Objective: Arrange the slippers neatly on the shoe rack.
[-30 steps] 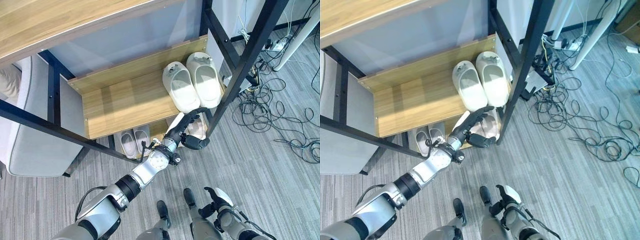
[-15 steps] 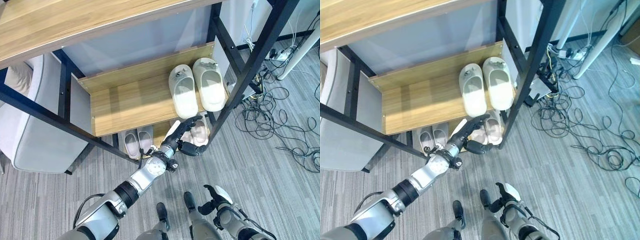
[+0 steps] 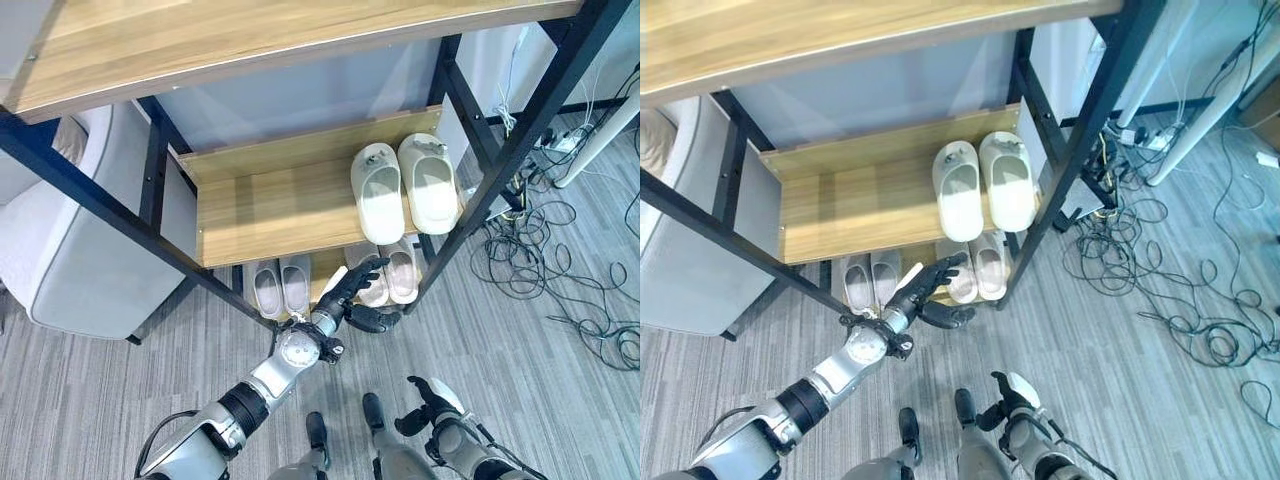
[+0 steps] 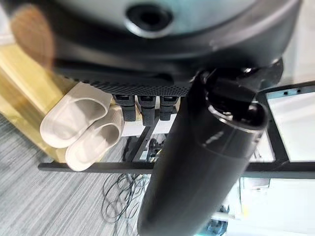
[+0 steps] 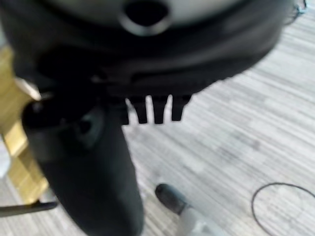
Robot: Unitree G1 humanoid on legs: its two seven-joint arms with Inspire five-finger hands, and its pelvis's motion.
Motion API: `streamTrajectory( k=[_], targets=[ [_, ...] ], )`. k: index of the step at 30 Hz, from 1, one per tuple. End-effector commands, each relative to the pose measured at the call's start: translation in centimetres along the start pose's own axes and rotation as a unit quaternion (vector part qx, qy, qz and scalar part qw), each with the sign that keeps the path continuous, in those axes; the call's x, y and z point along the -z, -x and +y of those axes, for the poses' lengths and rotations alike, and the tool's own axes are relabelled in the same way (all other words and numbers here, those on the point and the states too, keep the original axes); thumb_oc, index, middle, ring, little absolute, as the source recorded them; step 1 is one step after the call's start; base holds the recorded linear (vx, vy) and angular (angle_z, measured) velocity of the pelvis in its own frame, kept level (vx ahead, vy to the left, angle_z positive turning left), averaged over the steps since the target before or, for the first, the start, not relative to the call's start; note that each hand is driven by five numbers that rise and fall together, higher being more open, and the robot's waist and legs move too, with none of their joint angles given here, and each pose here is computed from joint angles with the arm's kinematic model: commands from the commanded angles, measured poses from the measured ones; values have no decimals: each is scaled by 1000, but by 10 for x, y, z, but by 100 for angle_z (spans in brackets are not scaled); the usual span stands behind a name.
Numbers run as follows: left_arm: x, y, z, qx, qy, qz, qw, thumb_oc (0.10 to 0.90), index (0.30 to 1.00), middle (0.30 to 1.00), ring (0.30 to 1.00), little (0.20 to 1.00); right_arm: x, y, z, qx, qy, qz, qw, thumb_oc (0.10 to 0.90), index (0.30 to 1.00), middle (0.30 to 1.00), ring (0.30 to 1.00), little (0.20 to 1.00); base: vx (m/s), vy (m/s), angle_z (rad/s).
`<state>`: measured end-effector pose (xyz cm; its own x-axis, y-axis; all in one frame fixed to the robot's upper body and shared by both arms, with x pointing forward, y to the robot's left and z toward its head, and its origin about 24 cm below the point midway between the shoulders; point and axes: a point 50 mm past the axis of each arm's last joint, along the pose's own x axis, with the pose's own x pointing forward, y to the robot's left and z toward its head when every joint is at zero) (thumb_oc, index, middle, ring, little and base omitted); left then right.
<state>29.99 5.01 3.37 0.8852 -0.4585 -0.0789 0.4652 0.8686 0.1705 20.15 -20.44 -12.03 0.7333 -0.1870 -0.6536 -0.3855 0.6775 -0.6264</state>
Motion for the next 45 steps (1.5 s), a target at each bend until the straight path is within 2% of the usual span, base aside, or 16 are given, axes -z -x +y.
streamTrajectory(
  k=[1, 9, 22, 31, 45],
  targets=[
    [-49, -7, 2, -9, 43, -128, 991, 800, 900, 900, 900, 900, 8, 4, 11, -12, -19, 14, 1000, 800, 900, 900, 900, 900, 47, -12, 10],
    [-54, 3, 22, -61, 116, -151, 980, 800, 900, 900, 900, 900, 9, 8, 20, -22, -25, 18, 999, 800, 900, 900, 900, 900, 37, -15, 7],
    [-50, -15, 32, -140, 121, -122, 975, 800, 900, 900, 900, 900, 13, 10, 24, -15, -20, 26, 999, 800, 900, 900, 900, 900, 35, -6, 0],
    [-58, -28, 26, -135, 104, -117, 978, 800, 900, 900, 900, 900, 20, 10, 21, -13, -17, 41, 999, 800, 900, 900, 900, 900, 17, 2, -3],
    [-88, -32, 16, -107, 110, -171, 973, 800, 900, 900, 900, 900, 26, 12, 22, -16, -15, 46, 999, 800, 900, 900, 900, 900, 20, 5, -6]
  ],
)
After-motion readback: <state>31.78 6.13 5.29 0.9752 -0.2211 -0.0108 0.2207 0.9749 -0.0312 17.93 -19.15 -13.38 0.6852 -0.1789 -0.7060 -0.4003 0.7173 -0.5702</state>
